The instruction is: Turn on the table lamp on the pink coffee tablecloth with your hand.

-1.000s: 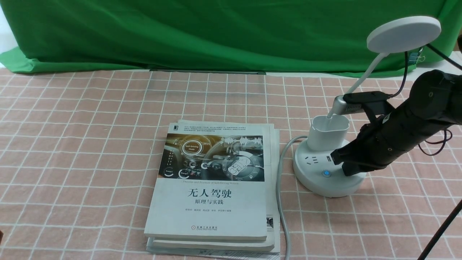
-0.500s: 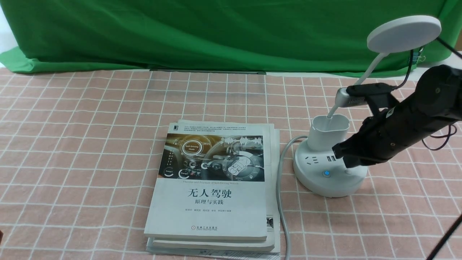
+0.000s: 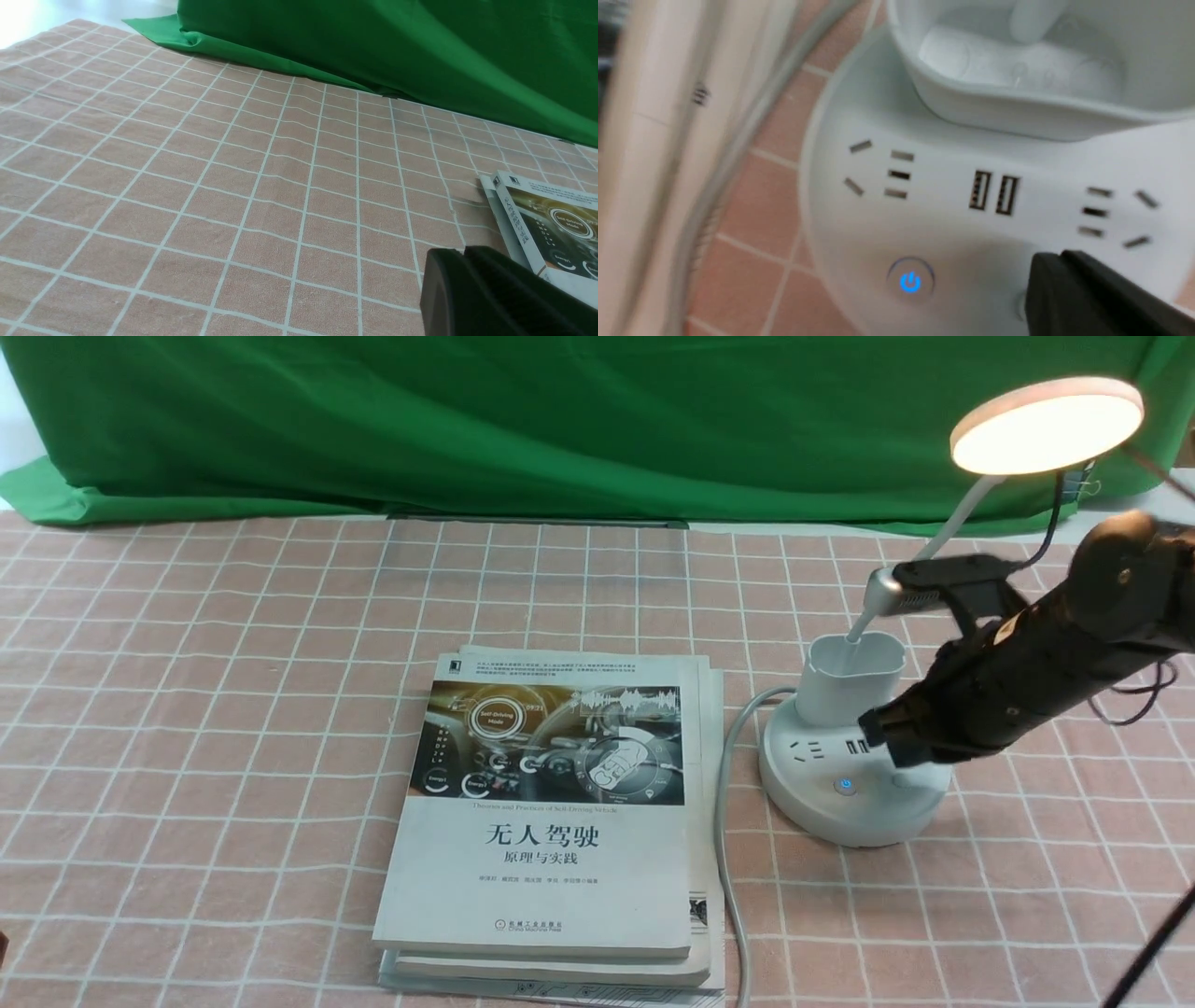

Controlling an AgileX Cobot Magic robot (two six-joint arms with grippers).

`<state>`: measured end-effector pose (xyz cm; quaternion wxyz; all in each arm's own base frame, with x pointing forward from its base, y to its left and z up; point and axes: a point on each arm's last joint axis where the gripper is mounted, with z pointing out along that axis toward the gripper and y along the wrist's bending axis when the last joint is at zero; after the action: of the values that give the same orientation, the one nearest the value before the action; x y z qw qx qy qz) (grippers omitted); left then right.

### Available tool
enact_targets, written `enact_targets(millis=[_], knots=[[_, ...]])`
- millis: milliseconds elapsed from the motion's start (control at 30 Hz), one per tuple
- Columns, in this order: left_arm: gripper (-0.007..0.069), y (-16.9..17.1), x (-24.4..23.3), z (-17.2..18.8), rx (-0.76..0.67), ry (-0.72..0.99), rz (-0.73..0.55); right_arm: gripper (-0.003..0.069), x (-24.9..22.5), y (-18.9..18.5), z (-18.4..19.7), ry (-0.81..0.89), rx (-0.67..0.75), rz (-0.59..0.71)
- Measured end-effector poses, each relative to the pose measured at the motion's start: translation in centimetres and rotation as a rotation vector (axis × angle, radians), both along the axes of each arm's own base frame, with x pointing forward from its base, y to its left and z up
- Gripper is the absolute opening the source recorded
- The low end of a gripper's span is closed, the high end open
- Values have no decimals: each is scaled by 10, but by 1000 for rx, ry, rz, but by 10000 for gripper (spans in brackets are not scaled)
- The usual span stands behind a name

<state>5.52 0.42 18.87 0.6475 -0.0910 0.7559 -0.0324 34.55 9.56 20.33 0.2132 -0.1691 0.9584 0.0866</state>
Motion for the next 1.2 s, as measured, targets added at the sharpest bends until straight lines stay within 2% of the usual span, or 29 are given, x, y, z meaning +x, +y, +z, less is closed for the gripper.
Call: enact_targets(millis=[133, 367, 700, 933, 1200], knots=[[19, 0, 0, 0, -1, 0, 0, 33, -8, -1, 23, -51, 11, 10], [19, 0, 0, 0, -1, 0, 0, 33, -32, -6, 42, -21, 12, 35], [19, 0, 0, 0, -1, 0, 0, 33, -111, -24, 61, -73, 41, 3], [19, 0, 0, 0, -2, 0, 0, 42, -170, -38, 79, -170, 99, -45], [19, 0, 0, 0, -3, 0, 0, 64, -191, -44, 104, -335, 144, -53]])
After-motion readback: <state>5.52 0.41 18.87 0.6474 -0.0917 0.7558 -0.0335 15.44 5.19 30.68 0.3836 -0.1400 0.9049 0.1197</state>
